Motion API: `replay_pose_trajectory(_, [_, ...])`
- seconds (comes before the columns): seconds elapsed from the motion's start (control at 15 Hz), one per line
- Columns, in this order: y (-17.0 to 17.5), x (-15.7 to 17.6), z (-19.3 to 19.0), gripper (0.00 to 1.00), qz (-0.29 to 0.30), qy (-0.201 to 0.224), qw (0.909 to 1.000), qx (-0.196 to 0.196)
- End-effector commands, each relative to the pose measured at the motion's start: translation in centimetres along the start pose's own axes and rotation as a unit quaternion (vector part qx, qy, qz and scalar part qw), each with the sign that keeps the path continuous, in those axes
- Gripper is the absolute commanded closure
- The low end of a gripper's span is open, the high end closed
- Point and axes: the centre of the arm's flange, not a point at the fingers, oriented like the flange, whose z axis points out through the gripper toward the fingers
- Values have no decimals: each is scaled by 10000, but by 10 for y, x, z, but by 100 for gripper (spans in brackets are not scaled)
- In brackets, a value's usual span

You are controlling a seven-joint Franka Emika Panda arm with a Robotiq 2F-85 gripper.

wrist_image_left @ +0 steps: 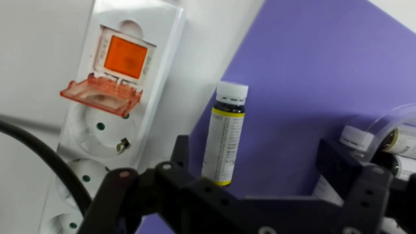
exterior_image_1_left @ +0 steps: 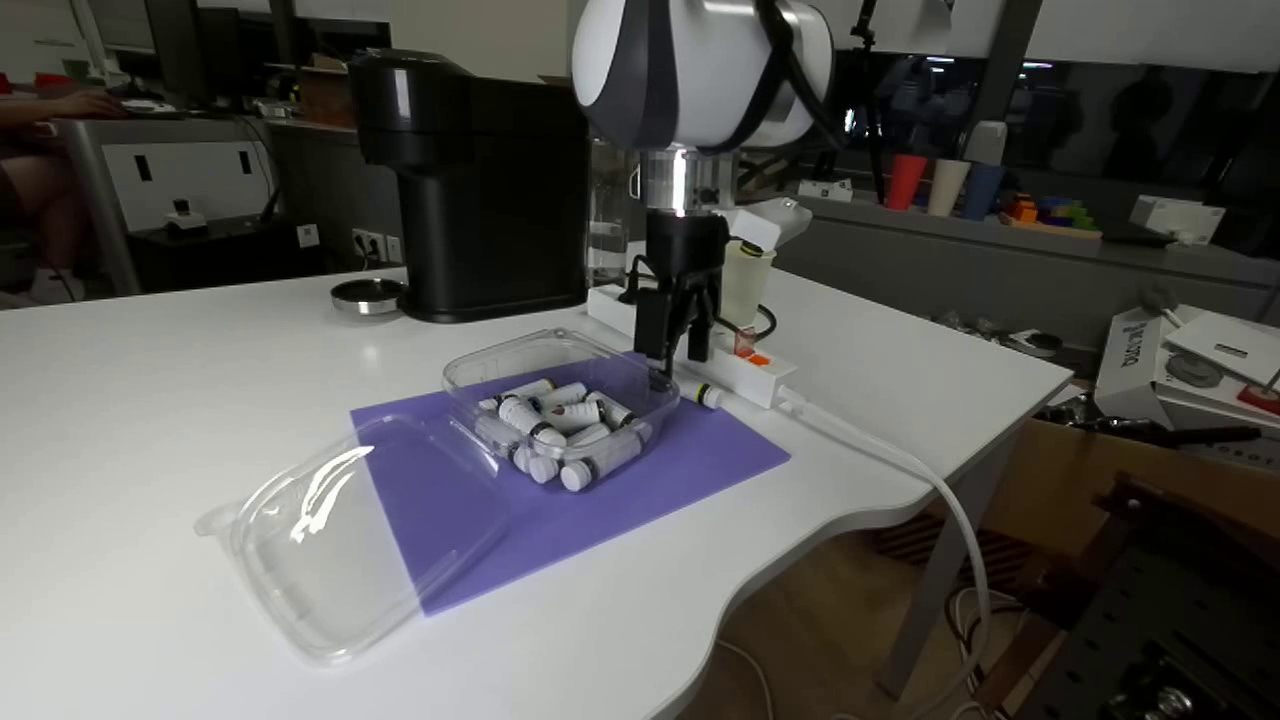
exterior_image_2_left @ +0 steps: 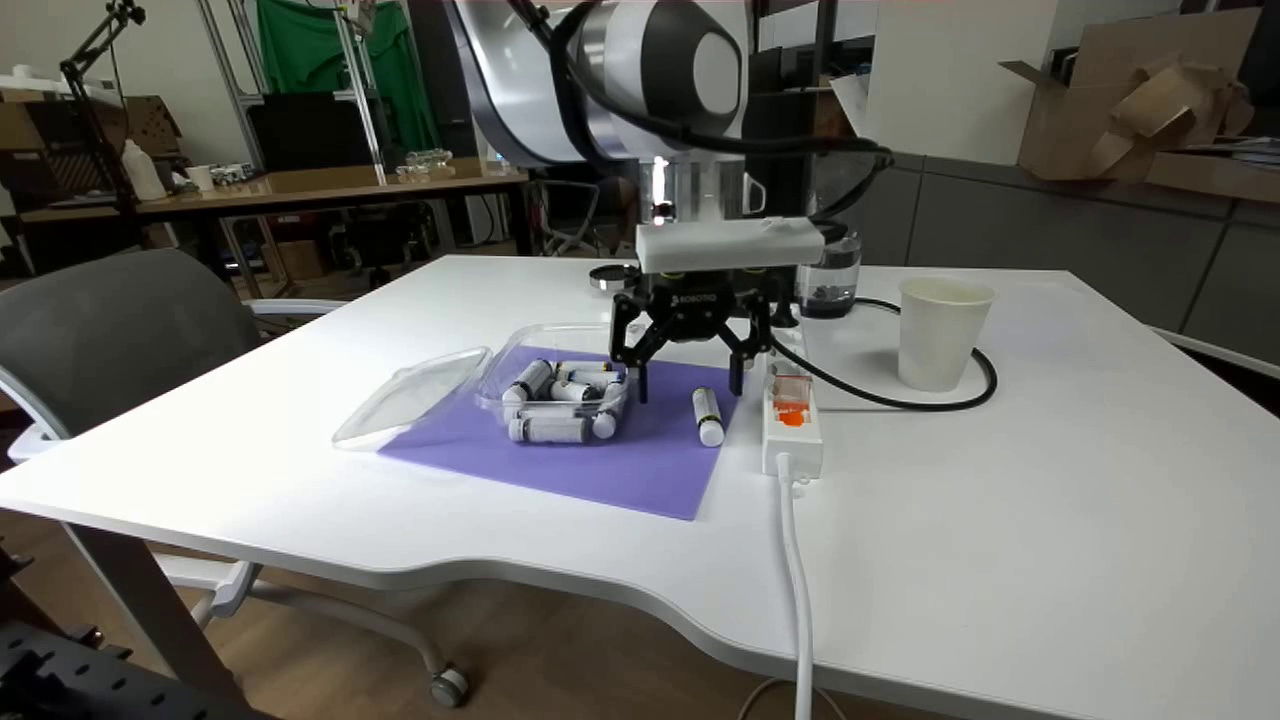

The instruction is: Open the clear container, put the bottle on the table inside the clear container

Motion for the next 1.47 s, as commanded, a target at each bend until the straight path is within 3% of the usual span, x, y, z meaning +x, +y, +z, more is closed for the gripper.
replay_pose_trajectory(0.0, [3,2,9,0,201,-76,9998,12])
replay_pose_trajectory(0.6, [12,-8,28,0,401,-226,9989,56])
replay_pose_trajectory(0.73, [14,-8,26,25,392,-168,9991,47])
replay_pose_trajectory(1.4, [18,3,12,95,445,19,9990,-79])
